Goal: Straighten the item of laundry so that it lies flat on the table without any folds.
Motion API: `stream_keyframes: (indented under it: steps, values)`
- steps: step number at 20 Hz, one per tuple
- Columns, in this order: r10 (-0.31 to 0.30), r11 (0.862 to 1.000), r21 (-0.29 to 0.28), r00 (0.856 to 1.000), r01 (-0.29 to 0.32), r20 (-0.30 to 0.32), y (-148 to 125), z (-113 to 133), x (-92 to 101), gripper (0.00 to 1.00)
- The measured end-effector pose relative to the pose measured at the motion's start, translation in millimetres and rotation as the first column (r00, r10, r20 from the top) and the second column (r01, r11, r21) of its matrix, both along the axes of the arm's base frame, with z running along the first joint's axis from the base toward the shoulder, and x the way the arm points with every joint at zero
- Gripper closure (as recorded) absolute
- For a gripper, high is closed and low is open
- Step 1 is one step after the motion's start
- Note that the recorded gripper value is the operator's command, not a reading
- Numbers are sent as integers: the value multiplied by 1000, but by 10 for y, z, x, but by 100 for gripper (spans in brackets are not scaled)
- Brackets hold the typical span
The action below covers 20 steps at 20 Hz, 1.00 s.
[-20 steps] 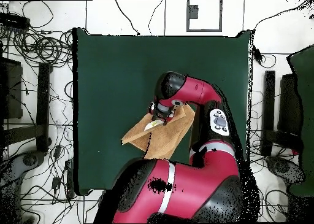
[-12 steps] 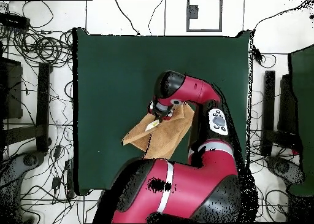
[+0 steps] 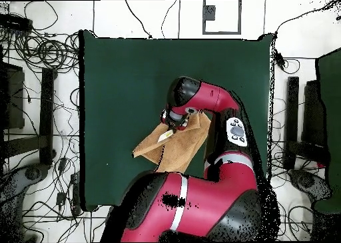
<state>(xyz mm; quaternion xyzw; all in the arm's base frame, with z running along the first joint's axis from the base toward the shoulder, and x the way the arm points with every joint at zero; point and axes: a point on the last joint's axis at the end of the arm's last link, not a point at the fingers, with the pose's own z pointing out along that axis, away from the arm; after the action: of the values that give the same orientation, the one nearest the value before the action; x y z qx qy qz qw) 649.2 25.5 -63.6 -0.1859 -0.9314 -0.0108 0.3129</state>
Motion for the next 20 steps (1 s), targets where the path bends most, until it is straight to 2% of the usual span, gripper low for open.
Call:
stream_keyframes:
  steps: [7, 15, 17, 18, 20]
  values:
    - [13, 1000, -9, 1000, -13, 0, 30, 61, 20, 100]
    - [16, 1000, -19, 999, -15, 46, 10, 290, 183, 100]
    - [15, 1000, -22, 998, -14, 67, 2, 350, 231, 100]
    - [12, 1000, -28, 994, -8, 112, -18, 432, 320, 100]
    - [8, 999, -33, 989, -3, 149, -36, 473, 383, 100]
